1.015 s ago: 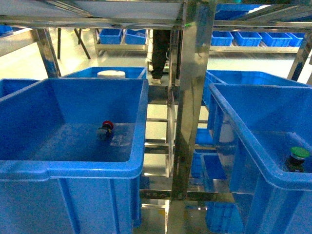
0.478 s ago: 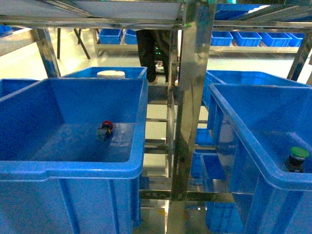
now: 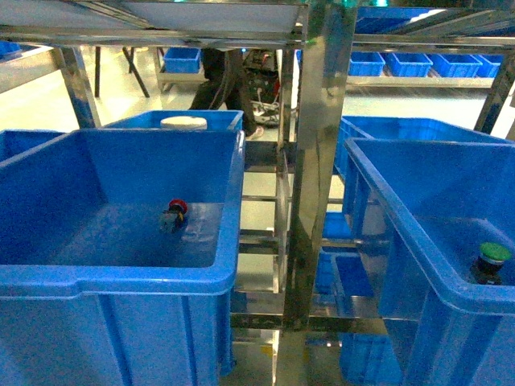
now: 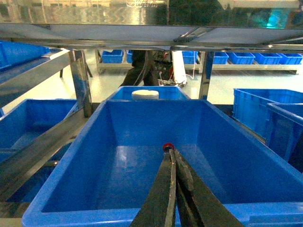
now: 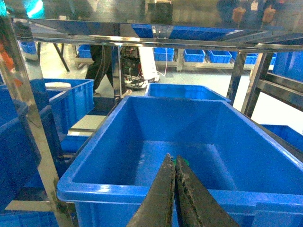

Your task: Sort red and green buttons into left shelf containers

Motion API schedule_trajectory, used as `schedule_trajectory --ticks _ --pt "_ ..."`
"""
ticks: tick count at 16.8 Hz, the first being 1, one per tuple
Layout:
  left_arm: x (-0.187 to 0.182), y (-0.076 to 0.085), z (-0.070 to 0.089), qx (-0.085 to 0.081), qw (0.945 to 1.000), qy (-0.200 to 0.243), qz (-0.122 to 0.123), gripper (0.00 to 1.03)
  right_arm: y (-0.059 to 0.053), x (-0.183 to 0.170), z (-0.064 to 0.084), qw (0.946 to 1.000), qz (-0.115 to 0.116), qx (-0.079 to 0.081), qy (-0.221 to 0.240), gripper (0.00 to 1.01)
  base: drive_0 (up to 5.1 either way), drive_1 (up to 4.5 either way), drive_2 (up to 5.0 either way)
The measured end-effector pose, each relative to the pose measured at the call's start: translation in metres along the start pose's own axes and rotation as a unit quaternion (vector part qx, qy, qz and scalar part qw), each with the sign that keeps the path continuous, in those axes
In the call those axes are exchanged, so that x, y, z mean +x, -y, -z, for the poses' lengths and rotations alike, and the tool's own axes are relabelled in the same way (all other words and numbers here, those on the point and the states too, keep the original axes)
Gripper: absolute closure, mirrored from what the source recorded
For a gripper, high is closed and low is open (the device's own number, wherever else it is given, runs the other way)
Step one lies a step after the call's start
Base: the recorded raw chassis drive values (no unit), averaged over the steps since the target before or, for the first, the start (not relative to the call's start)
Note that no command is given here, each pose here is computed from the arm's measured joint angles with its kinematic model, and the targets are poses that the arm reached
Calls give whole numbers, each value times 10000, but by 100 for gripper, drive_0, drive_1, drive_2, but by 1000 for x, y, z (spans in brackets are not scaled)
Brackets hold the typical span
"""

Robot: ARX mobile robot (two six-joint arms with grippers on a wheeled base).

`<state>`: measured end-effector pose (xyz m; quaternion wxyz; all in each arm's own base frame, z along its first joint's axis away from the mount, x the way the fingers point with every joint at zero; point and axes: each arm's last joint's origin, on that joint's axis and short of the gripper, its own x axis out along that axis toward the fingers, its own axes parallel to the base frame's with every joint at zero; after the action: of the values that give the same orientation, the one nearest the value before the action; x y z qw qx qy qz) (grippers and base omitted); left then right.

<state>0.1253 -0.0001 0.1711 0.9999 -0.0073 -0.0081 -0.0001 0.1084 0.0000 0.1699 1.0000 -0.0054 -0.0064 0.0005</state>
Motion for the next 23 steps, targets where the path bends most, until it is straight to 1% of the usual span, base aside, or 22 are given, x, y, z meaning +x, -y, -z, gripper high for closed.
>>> schedule_trajectory --ticks 2,3,5,13,14,15,16,17,18,20,23 --pt "-5 0 0 0 10000 -27 -8 101 0 -10 5 9998 0 2 -181 99 0 0 0" --pt "-6 0 0 0 10000 -8 -8 101 0 -11 1 10000 -5 2 48 99 0 0 0" --pt "-9 0 -1 0 10000 -4 -8 101 0 -11 3 10000 7 2 -74 99 0 0 0" --pt "-17 0 0 0 10000 -2 -2 101 0 -11 3 10000 5 2 -50 99 0 0 0" --pt "-19 0 1 2 10000 -78 -5 101 0 -11 3 10000 5 2 -50 99 0 0 0" --pt "-25 0 6 3 9996 -264 31 101 0 -11 3 10000 5 2 -48 99 0 0 0" --pt "-28 0 2 6 10000 -23 3 101 0 -11 3 10000 9 2 -52 99 0 0 0" --pt "-28 0 1 6 10000 -13 -19 101 0 -11 3 10000 -2 2 -44 99 0 0 0" --pt "-28 0 4 6 9999 -135 -23 101 0 -11 3 10000 -2 2 -50 99 0 0 0" --pt "-28 0 3 15 10000 -53 -1 101 0 -11 3 10000 5 2 -52 99 0 0 0" --pt "-28 0 3 15 10000 -80 -3 101 0 -11 3 10000 7 0 -48 99 0 0 0"
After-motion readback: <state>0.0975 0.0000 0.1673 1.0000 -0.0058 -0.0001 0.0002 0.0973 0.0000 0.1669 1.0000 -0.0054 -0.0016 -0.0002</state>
